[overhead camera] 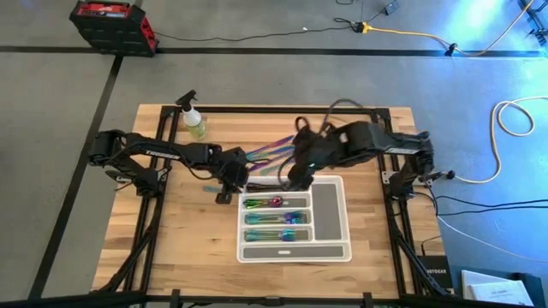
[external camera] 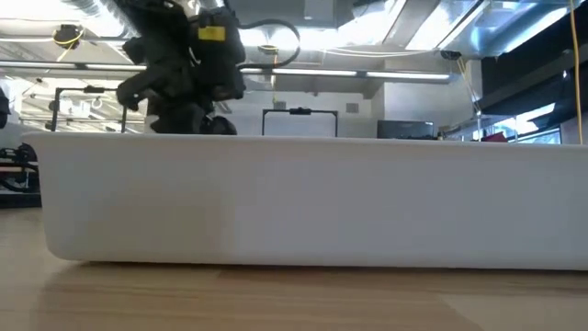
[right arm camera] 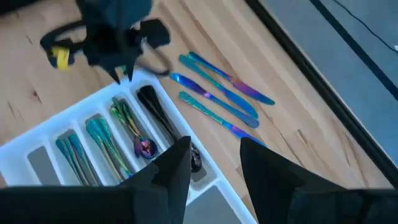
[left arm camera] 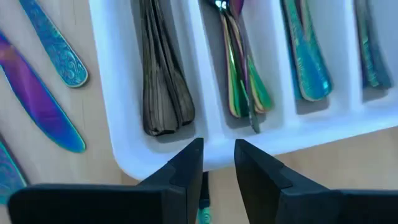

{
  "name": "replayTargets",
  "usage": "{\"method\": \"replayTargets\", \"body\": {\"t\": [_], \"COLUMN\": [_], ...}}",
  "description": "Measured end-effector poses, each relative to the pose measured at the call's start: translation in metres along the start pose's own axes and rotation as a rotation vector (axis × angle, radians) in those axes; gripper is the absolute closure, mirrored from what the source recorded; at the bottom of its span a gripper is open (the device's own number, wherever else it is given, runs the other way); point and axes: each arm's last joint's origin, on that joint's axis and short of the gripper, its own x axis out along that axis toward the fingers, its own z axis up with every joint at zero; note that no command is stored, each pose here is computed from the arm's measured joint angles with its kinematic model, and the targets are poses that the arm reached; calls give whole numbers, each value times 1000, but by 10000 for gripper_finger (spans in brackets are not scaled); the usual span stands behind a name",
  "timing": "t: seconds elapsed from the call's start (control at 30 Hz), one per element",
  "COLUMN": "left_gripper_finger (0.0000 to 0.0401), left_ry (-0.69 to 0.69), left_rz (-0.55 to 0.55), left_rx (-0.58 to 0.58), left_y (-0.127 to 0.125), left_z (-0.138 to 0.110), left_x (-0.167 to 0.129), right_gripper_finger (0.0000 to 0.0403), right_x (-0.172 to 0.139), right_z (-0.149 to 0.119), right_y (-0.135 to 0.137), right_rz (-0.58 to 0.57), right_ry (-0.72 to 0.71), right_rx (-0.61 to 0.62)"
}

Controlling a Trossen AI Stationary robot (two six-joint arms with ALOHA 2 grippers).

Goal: Sort silverware
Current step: Adjust the white silverware tray

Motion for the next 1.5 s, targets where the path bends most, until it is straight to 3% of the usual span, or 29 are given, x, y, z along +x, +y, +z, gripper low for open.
{"method": "replayTargets", "body": {"t": [0.2,0.4,0.63,0.73,0.97,1.03,1.27,1.5], "left_gripper_finger": [324,324,341,360,396,399,401,401], "left_ry": [15,-108,-143,-144,141,155,-66,1], "left_rz": [26,212,322,298,205,162,129,79], "left_rx": [-15,-120,-144,-116,-161,-153,-86,-40], "left_y": [-7,-5,-7,-10,-18,-21,-19,-14], "left_z": [7,32,30,23,-29,-39,-24,-18], "left_x": [6,-21,-44,-49,-26,-18,-4,24], "right_gripper_finger": [281,281,281,281,281,281,281,281], "right_x": [-36,-63,-69,-68,-67,-67,-67,-67], "right_z": [-9,-16,-18,-17,-17,-17,-17,-17], "right_y": [-22,-41,-45,-44,-44,-44,-44,-45], "right_rz": [36,56,65,65,62,62,46,33], "right_ry": [-79,-153,-168,-162,-161,-161,-170,-179], "right_rx": [45,75,84,74,51,46,16,-7]}}
